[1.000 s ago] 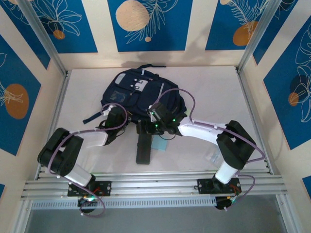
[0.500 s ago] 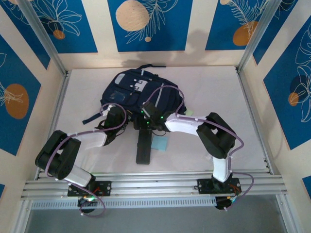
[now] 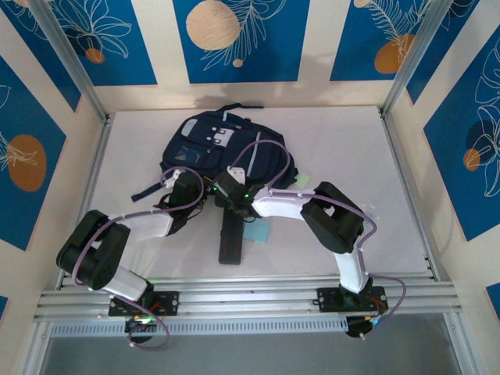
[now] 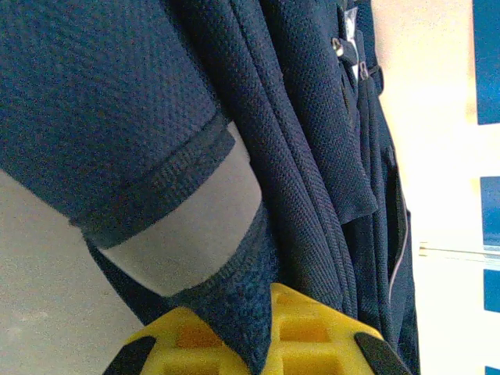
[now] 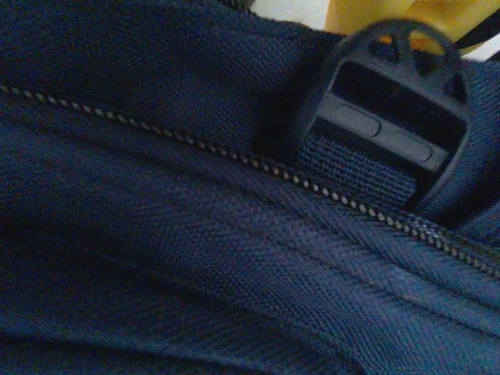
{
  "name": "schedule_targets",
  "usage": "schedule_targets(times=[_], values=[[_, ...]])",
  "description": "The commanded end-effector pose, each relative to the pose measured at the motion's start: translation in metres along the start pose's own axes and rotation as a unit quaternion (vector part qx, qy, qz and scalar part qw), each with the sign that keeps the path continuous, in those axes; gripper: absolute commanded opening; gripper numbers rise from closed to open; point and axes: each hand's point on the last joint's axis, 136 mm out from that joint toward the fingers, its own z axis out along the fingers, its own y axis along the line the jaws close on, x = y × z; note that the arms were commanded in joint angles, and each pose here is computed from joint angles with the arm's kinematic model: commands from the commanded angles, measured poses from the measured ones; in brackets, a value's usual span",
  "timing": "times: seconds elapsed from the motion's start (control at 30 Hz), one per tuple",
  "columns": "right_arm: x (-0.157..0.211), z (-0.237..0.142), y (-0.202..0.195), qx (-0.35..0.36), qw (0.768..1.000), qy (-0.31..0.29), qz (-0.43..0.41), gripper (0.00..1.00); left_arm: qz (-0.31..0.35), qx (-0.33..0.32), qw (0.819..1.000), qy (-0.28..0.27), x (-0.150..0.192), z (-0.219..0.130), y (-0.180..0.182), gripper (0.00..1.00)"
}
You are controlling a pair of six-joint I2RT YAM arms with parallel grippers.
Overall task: Pack the student bag
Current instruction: Zip the student bag at the top-center of the table.
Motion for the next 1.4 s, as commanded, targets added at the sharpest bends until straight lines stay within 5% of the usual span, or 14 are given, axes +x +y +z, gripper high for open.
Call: schedule_targets(times=[0.0, 0.5, 0.8, 1.03, 1.37], values=[[-0.042, 0.007, 0.007, 0.013, 0.996, -0.083, 0.038, 0.46, -0.012, 0.102, 0.994, 0.047, 0.021, -0.013, -0.06, 0.0], [-0.053, -0.015, -0.003, -0.067, 0.995, -0.066, 0.031, 0.0, -0.01, 0.09, 0.995, 0.033, 0.015, -0.006, -0.051, 0.0], [-0.004, -0.037, -0.023, -0.135, 0.985, 0.107, 0.009, 0.0, 0.022, 0.054, 0.998, -0.004, -0.01, 0.006, -0.03, 0.0], [0.04, -0.054, -0.059, -0.116, 0.96, 0.253, 0.025, 0.0, 0.031, 0.052, 0.998, -0.004, -0.017, 0.016, -0.028, 0.0], [0.036, -0.076, -0.12, -0.043, 0.947, 0.317, -0.027, 0.0, 0.056, 0.033, 0.998, -0.008, -0.039, 0.017, -0.016, 0.0]])
